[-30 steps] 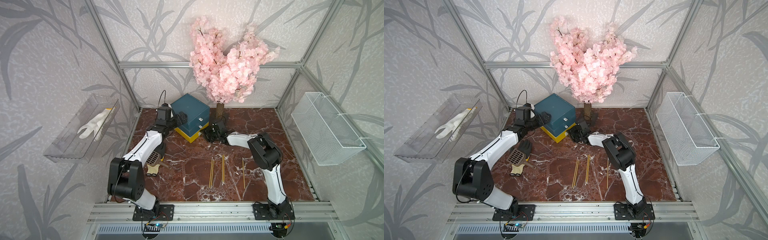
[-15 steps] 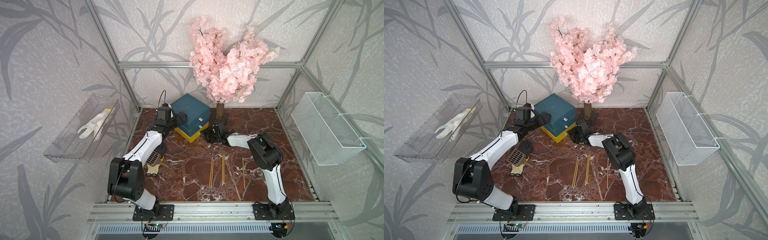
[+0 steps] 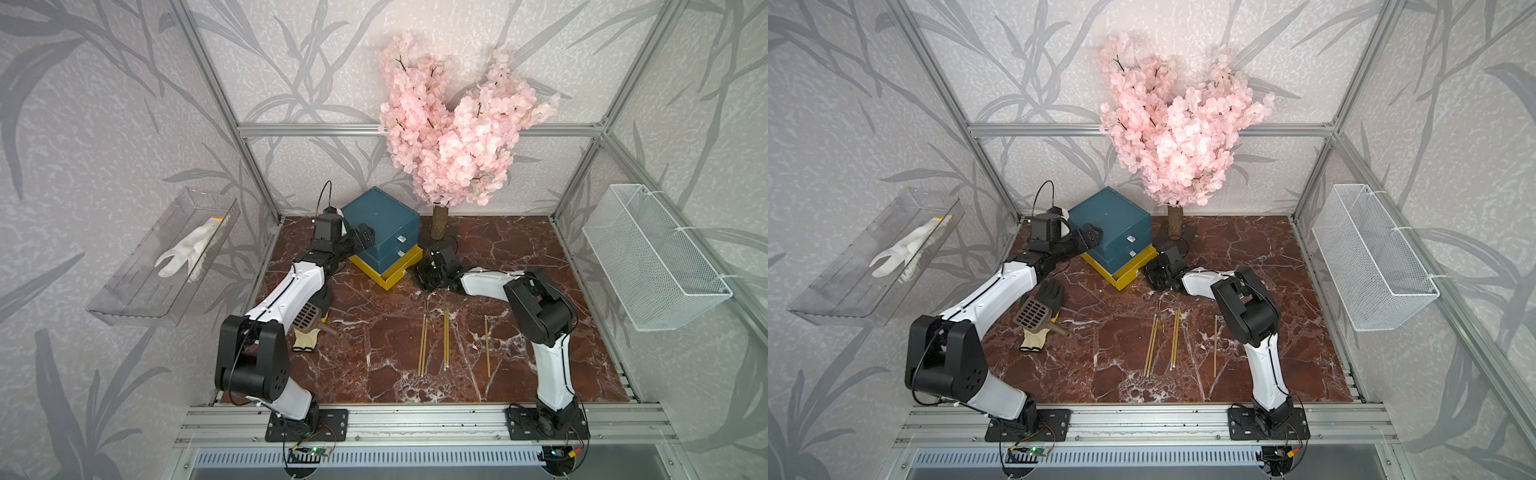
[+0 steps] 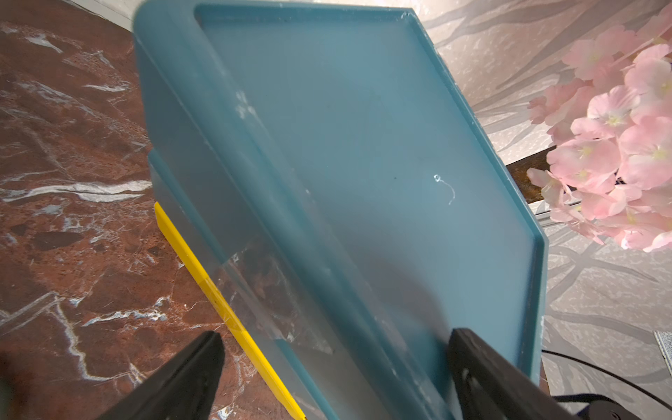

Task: Please place the pencils in the drawer according to their color
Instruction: Open the drawer in the storage box.

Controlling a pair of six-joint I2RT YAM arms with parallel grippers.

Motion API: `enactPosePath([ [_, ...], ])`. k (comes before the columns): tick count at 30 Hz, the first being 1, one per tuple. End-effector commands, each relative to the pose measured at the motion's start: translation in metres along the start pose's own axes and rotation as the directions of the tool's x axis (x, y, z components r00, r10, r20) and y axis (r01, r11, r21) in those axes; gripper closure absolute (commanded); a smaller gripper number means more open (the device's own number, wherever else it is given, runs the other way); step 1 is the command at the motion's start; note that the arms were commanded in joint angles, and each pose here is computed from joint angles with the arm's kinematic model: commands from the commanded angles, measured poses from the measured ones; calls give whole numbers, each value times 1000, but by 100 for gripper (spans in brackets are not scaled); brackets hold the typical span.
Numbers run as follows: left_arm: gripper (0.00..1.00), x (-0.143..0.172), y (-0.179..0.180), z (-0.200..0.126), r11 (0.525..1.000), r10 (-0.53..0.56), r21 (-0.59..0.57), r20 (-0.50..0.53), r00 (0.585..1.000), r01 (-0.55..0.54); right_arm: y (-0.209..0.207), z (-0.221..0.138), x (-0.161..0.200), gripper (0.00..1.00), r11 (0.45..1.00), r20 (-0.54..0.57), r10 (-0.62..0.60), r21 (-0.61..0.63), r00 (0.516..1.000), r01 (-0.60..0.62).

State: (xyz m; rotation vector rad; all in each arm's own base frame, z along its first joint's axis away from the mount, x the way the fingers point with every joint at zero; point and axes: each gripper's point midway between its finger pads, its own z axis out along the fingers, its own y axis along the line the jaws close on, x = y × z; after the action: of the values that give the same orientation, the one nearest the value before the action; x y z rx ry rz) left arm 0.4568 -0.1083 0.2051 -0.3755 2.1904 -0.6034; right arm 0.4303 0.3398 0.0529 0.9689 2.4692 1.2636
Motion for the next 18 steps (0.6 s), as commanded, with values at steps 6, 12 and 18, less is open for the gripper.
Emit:
enactPosePath([
  [6, 0, 92, 65, 6, 975, -24, -218, -306, 952, -46, -71, -24, 20, 58, 980, -43, 28, 198, 999, -18],
  [12, 0, 92, 65, 5, 975, -26, -217, -305, 952, -43, -84, -46, 27, 58, 975, -56, 10, 222, 998, 3],
  [18, 0, 91, 65, 4, 975, -25, -217, -303, 953, -44, -96, -72, 32, 58, 971, -57, -2, 238, 998, 16],
])
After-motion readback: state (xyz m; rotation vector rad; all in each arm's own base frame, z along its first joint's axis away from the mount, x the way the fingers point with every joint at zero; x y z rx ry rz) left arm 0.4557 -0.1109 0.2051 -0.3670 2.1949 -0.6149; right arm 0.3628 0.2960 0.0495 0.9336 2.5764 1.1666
